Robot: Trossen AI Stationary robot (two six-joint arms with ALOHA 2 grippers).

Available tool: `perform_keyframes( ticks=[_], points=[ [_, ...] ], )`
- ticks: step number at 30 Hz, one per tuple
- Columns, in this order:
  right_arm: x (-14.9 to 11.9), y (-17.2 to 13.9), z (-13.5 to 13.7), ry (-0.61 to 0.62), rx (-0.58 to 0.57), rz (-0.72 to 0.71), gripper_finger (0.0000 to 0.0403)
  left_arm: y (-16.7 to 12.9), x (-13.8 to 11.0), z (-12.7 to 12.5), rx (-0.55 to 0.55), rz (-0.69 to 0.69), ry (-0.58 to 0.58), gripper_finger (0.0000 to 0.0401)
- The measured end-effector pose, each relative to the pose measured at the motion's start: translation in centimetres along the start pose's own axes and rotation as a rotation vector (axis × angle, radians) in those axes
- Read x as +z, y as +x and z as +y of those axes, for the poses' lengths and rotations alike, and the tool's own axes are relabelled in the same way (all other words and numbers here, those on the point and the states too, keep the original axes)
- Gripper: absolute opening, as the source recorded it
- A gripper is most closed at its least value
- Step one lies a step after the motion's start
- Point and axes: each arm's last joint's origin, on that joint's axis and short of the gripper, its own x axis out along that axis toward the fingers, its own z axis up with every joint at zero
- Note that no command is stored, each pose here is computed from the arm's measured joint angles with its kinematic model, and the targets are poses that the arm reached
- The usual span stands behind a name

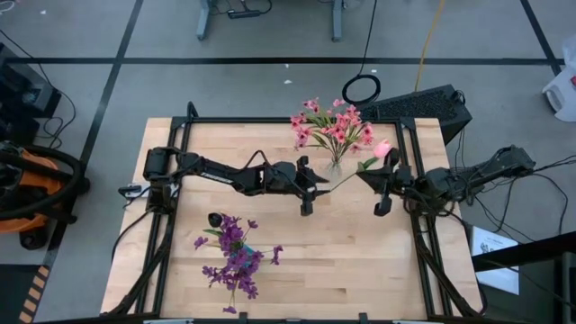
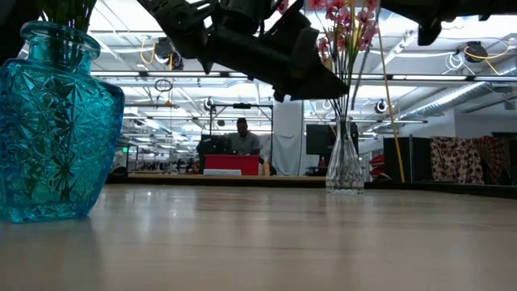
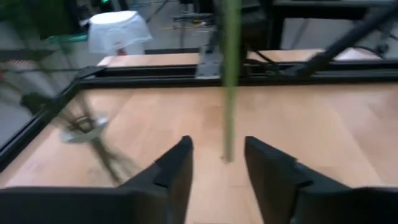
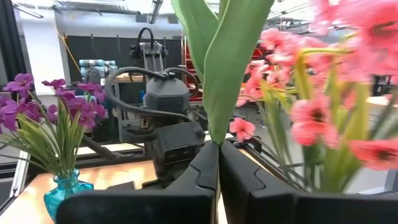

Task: Sort flowers into vase by color
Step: Put the pink tulip into the transparent vase

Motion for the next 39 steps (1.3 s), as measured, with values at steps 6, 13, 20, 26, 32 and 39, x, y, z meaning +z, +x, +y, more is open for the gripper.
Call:
perform_keyframes(
  ticks=[6, 13, 20, 26, 32, 39],
  points=[
    [0.3, -2.8, -2.0, 0.038, -0.002, 0.036, 0.0001, 0.0, -0.1, 1.6, 0.099, 0.004, -0.052, 0.0215],
    [-1.6, -4.8, -3.7, 0.065, -0.107, -0.108, 0.0, -0.1, 0.2, 3.6, 0.15, -0.046, -0.074, 0.0222],
    [-1.5, -5.8, -4.8, 0.023, -0.198, -0.247, 0.0, -0.2, 0.3, 5.3, 0.127, -0.072, -0.075, 0.0206],
    [-0.9, -5.9, -5.2, -0.006, -0.238, -0.299, 0.0, -0.3, 0.1, 6.0, 0.122, -0.054, -0.08, 0.0191],
    [-1.2, -5.1, -5.1, -0.014, -0.237, -0.283, 0.0, -0.3, 0.0, 6.0, 0.122, -0.054, -0.079, 0.0187],
    [-1.6, -3.3, -5.1, -0.038, -0.301, -0.248, 0.0, -0.3, 0.1, 5.8, 0.118, -0.054, -0.08, 0.0187]
  ],
)
